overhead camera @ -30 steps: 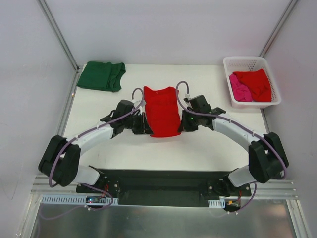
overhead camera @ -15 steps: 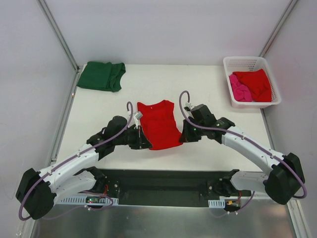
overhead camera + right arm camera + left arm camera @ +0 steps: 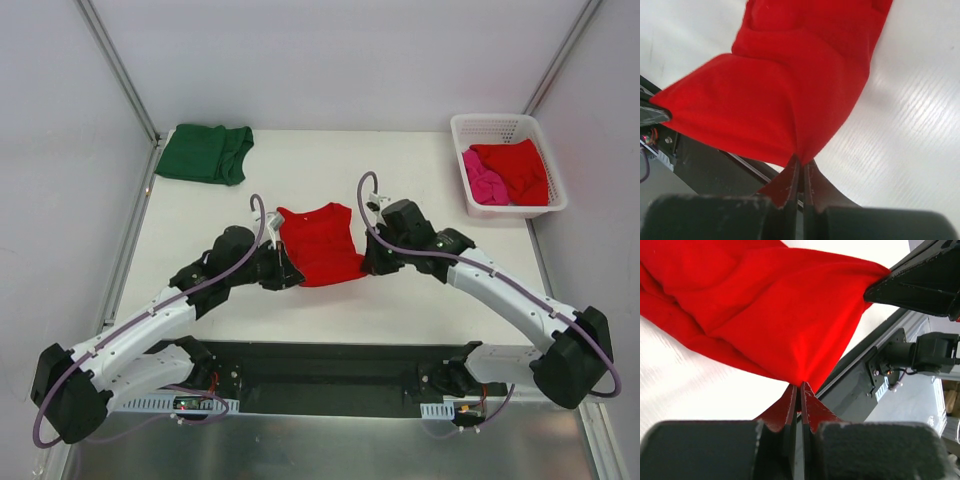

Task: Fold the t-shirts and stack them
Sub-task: Fold the tshirt

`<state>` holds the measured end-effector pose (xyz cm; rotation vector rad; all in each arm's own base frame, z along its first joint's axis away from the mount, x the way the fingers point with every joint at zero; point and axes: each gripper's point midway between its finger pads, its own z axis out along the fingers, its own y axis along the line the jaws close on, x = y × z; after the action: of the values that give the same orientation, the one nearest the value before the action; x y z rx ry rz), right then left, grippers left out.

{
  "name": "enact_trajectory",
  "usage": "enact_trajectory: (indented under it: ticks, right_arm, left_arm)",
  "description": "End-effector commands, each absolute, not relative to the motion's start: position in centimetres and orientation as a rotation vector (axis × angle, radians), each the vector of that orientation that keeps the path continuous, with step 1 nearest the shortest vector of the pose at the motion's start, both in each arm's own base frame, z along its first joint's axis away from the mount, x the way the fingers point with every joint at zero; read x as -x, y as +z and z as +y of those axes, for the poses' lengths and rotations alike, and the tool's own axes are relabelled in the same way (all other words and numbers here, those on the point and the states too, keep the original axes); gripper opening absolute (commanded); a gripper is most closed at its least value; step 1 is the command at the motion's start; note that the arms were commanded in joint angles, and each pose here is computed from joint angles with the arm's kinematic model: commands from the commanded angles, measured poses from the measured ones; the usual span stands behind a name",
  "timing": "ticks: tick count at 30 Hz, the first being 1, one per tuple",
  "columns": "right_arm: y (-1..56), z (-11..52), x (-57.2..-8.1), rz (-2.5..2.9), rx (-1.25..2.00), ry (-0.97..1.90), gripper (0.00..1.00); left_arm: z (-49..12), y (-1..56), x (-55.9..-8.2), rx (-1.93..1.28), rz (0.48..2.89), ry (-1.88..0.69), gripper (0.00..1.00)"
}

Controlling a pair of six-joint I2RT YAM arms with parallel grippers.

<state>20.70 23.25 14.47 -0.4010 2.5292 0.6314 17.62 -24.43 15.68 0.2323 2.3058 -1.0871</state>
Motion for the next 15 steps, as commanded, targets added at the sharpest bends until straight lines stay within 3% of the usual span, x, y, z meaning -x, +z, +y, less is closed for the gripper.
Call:
enact_trajectory:
  ticks: [1,15]
  right_arm:
    - [17.8,23.8,-23.5,2.409,0.457,0.574,0.01]
    - [18.2,28.7,-29.1,2.356,0.554,0.589,0.01]
  left_arm:
    - [-24.5,18.0,-19.3,-0.271,2.224,-1.014,0.0]
    - [-24.4,18.8,-23.7,-0.276,2.194,-0.839,0.0]
